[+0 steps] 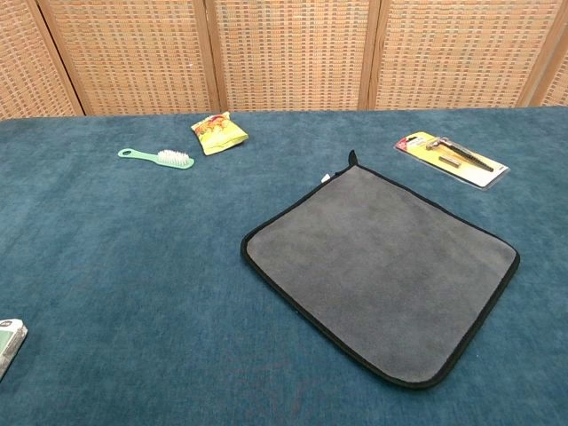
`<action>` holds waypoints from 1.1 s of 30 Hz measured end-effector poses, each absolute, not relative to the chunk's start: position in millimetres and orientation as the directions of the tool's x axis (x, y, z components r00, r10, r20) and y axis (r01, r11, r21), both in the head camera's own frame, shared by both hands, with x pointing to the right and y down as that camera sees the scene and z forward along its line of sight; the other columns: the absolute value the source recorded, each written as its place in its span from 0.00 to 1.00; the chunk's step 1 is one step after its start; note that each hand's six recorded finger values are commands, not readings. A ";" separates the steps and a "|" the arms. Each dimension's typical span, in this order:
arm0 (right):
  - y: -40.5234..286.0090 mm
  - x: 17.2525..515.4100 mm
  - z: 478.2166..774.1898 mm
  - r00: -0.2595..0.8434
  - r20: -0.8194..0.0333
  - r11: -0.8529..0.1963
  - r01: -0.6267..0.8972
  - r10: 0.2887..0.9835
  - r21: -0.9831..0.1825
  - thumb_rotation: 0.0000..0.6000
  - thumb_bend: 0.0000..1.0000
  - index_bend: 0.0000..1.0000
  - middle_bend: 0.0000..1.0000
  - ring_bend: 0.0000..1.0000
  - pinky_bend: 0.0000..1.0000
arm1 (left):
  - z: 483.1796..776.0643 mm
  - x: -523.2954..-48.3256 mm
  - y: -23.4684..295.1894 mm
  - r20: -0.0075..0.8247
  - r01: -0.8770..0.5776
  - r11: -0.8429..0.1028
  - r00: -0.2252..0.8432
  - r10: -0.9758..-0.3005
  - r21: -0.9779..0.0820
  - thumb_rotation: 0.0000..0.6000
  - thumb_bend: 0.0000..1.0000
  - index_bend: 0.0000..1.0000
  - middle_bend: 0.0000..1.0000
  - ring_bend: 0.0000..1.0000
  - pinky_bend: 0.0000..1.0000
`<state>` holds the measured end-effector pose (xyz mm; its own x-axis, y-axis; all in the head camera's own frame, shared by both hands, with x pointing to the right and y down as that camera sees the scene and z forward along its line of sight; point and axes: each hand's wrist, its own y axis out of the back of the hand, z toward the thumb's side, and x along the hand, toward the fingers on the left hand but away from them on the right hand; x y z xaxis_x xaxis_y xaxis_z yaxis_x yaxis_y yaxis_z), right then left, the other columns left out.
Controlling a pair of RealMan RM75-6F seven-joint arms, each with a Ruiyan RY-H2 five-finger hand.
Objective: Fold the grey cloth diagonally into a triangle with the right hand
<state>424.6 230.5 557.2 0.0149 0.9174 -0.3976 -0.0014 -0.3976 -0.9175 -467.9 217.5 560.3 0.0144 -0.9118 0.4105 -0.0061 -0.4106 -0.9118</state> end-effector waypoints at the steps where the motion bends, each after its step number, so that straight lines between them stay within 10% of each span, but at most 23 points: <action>1: 230.6 424.5 557.3 0.015 -0.398 -0.398 -0.001 0.917 -0.917 1.00 0.00 0.00 0.00 0.00 0.00 | 560.3 -467.7 217.7 0.411 -0.006 -0.411 0.015 -0.912 -0.912 1.00 0.17 0.00 0.00 0.00 0.00; 33: 247.8 394.5 558.0 0.073 -0.419 -0.422 0.024 0.905 -0.906 1.00 0.00 0.05 0.00 0.00 0.00 | 559.8 -468.1 216.3 0.412 -0.017 -0.412 0.020 -0.911 -0.911 1.00 0.17 0.00 0.00 0.00 0.00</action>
<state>394.5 247.8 558.0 0.0733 0.9050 -0.4191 0.0241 -0.4217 -0.9064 -468.1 216.3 559.8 0.0195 -0.9110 0.4119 -0.0172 -0.4122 -0.9109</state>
